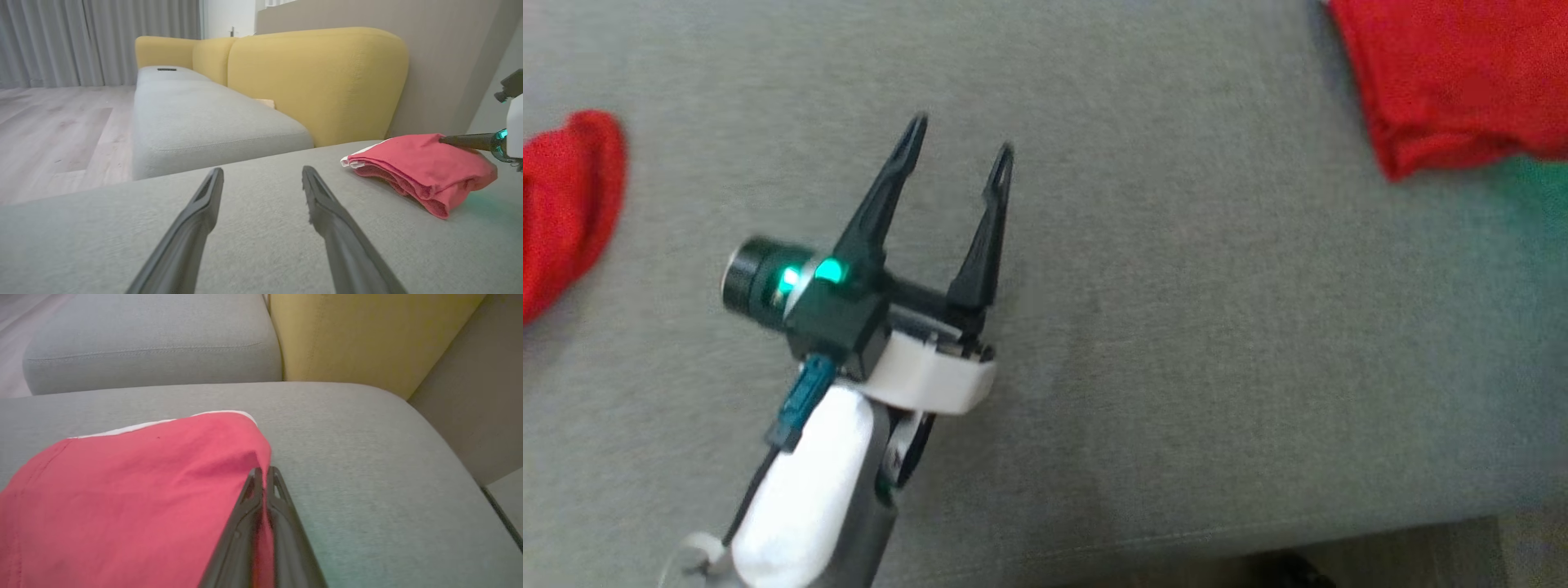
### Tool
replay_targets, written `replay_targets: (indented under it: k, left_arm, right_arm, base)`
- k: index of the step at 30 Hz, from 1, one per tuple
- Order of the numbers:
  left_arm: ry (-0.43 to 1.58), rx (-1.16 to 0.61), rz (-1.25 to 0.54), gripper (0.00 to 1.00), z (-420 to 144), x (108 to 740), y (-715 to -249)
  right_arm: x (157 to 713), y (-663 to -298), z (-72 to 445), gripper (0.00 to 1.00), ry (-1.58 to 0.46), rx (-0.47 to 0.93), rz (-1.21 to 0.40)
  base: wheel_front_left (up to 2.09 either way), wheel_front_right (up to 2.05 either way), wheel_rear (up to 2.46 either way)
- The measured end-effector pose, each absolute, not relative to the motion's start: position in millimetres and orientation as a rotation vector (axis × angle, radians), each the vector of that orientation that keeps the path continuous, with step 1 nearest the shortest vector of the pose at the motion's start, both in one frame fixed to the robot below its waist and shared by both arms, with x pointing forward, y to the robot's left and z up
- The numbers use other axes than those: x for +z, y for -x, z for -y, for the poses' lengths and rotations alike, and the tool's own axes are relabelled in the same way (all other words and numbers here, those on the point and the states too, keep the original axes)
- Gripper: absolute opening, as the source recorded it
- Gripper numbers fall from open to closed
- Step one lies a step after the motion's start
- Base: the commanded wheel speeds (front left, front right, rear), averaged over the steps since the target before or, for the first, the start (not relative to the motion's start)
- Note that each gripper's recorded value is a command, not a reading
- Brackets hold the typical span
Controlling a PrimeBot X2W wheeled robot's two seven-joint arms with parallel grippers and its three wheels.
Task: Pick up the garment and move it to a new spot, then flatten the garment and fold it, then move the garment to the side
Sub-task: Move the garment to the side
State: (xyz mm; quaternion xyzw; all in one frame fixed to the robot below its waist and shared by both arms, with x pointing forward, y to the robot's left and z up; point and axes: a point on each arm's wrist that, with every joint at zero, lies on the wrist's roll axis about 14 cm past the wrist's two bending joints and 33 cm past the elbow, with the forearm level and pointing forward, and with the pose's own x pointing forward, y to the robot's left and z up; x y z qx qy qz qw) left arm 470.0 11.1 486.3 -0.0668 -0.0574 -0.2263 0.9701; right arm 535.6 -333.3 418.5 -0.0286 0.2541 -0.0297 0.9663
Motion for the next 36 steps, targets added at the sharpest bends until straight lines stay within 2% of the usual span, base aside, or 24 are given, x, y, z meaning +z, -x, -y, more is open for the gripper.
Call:
replay_targets:
  k: [7, 18, 19, 20, 21, 28, 36]
  left_arm:
    - [0.185, -0.549, 0.110, 1.00, 21, 466, -493]
    - [0.215, -0.582, 0.063, 1.00, 33, 439, -499]
    - [0.213, -0.580, 0.062, 1.00, 32, 438, -499]
    - [0.210, -0.576, 0.061, 1.00, 31, 438, -500]
    - [0.206, -0.572, 0.062, 1.00, 29, 439, -500]
    - [0.161, -0.524, 0.105, 1.00, 12, 464, -496]
    - [0.141, -0.382, 0.073, 1.00, -30, 481, -461]
  right_arm:
    - [426, -534, 392, 0.00, 0.141, -0.172, -0.508]
    - [441, -535, 442, 0.00, 0.233, -0.269, -0.513]
    - [441, -536, 443, 0.18, 0.260, -0.266, -0.517]
    - [443, -537, 445, 0.52, 0.283, -0.268, -0.513]
    - [445, -538, 447, 1.00, 0.296, -0.275, -0.505]
    - [462, -548, 421, 1.00, 0.374, -0.217, -0.423]
    - [441, -532, 321, 1.00, 0.245, -0.045, -0.370]
  base:
    - [0.00, 0.00, 0.00]
    - [0.00, 0.00, 0.00]
    - [0.00, 0.00, 0.00]
    - [0.00, 0.00, 0.00]
    - [0.00, 0.00, 0.00]
    - [0.00, 0.00, 0.00]
    - [0.00, 0.00, 0.00]
